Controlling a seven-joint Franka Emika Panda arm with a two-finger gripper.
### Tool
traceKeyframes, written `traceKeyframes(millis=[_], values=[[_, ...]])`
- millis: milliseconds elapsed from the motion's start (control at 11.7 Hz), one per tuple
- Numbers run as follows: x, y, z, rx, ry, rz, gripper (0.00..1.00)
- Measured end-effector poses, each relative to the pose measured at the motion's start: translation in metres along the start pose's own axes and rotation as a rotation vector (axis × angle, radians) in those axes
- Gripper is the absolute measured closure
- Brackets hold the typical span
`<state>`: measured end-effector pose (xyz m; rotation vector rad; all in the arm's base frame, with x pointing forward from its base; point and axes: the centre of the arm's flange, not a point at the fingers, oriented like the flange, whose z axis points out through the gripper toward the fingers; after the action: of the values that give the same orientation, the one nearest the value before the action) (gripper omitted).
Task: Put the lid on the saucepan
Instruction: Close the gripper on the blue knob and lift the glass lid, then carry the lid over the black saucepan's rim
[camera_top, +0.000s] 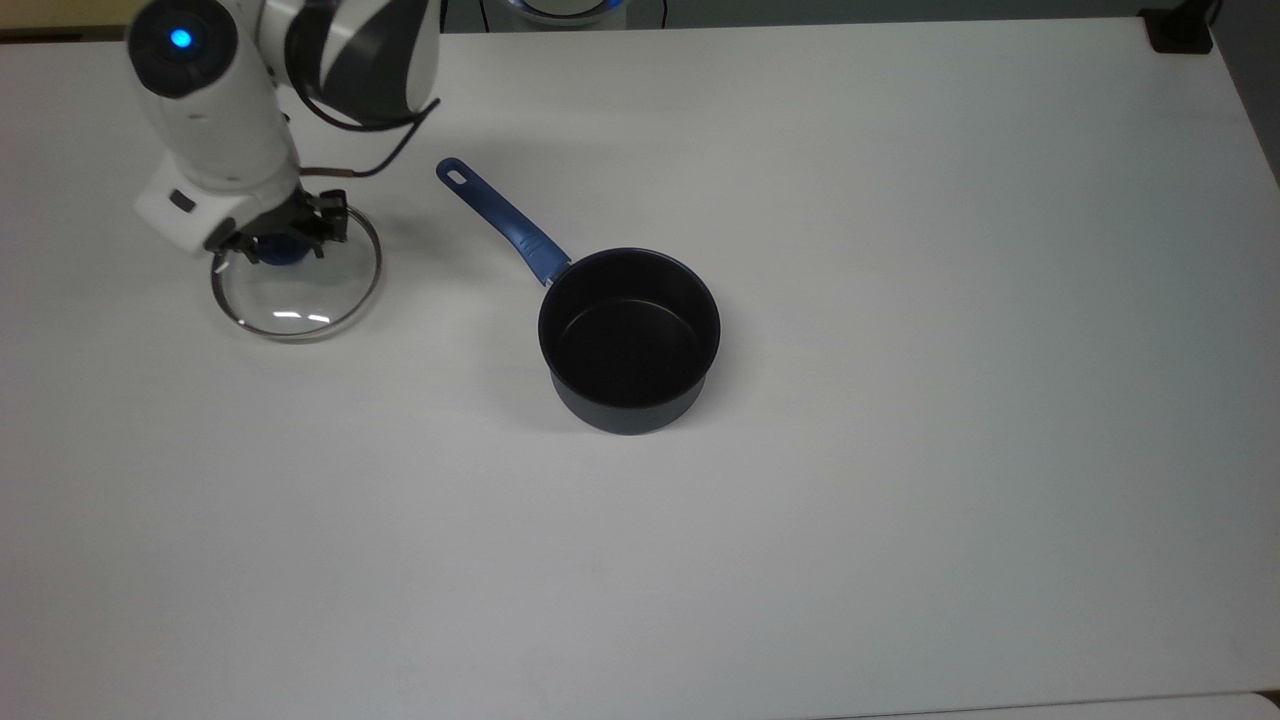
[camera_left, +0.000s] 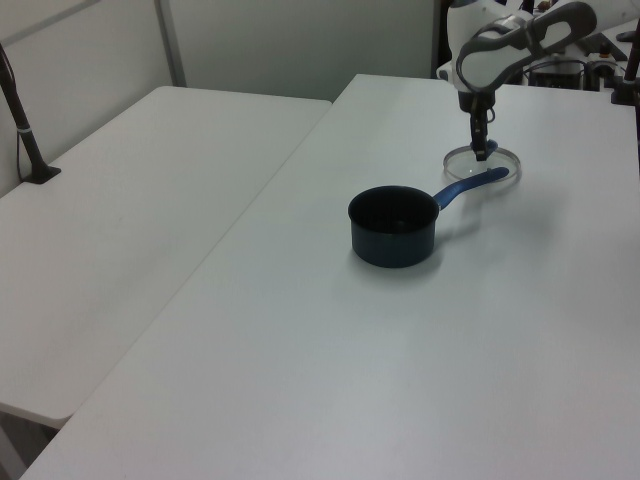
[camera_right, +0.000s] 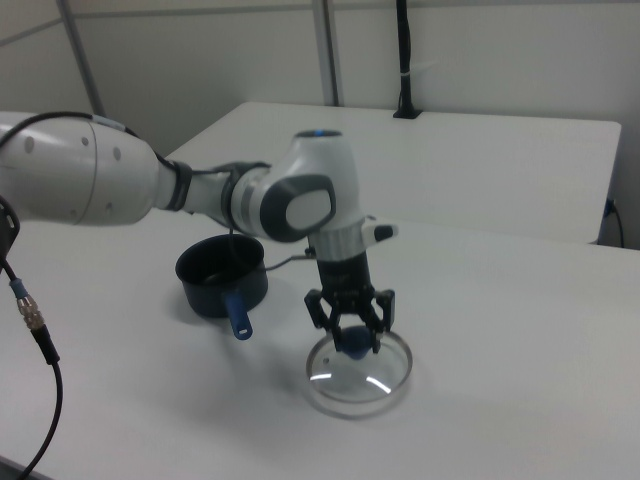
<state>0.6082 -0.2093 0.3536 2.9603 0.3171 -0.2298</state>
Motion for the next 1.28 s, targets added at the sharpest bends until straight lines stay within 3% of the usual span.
traceKeyframes(millis=[171, 427, 598, 855, 1282], values=[[0.006, 0.008, -0.044, 0.027, 0.05, 0.04, 0.39], [0.023, -0.002, -0.098, 0.02, 0.144, 0.142, 0.39], [0.044, -0.043, -0.119, 0.023, 0.159, 0.173, 0.39], [0.073, -0.138, -0.144, 0.034, 0.135, 0.117, 0.39], [0.104, -0.258, -0.143, 0.015, 0.119, 0.093, 0.39]])
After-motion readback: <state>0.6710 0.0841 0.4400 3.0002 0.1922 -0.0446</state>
